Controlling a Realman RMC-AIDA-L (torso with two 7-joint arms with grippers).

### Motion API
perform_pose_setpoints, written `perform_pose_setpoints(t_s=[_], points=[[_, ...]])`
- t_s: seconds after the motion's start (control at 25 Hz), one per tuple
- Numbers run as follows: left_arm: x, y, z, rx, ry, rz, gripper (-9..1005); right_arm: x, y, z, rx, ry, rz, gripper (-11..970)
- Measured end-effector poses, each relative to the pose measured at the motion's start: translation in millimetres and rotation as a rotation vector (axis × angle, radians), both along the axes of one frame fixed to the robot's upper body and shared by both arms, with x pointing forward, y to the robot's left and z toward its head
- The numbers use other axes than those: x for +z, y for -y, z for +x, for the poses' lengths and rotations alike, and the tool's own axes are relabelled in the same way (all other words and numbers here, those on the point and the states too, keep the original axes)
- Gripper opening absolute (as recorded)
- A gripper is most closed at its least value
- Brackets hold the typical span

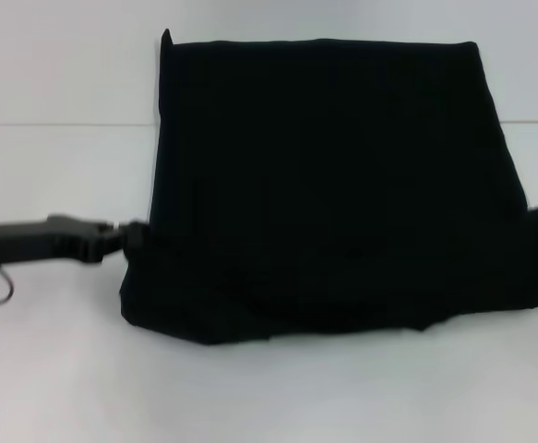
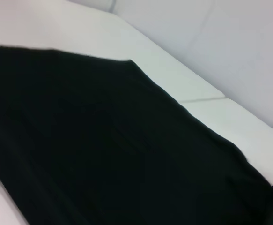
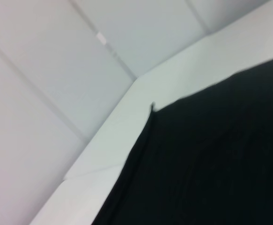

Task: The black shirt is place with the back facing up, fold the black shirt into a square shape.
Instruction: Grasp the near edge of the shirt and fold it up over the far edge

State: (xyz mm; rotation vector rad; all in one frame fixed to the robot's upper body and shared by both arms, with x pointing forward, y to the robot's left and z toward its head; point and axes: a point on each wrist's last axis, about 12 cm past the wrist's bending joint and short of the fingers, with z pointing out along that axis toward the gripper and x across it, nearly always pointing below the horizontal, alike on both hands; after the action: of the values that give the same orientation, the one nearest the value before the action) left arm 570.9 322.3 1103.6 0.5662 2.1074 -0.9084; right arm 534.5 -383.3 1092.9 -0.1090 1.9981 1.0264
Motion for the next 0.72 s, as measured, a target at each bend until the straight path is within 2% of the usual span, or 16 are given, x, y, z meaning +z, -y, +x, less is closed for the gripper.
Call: perform_pose_setpoints(t_s=[0.08,0.12,0.28,0.4,0.48,0.72], points=[[4.4,4.4,15.1,0.026,0.019,0.02,79,1.3,-3.6,15.5,-0.026,0.003,-0.017,24],[4.4,4.4,15.1,0.026,0.019,0.02,80,2.2,-5.8,23.4,-0.04,0.004,-0.029,24],[15.5,16.4,55.5,0.137,0.074,0.086,86,7.1,-15.0,52.5,-0.099,0.015,-0.084,24],[18.1,24.3,72.1,0.199,0.077,0.123,89,8.8,-25.4,74.9,-0.145,0.006,-0.13,24],[19.1,35.6,87.4,0.239,0.089,0.19,92,9.8,-33.3,89.2,-0.17,-0.004,-0.161,24],[24.7,50.1,106.3,0.284,0.136,0.26,100,26.1,-60.6,137.2,-0.244,-0.003,-0.328,24]])
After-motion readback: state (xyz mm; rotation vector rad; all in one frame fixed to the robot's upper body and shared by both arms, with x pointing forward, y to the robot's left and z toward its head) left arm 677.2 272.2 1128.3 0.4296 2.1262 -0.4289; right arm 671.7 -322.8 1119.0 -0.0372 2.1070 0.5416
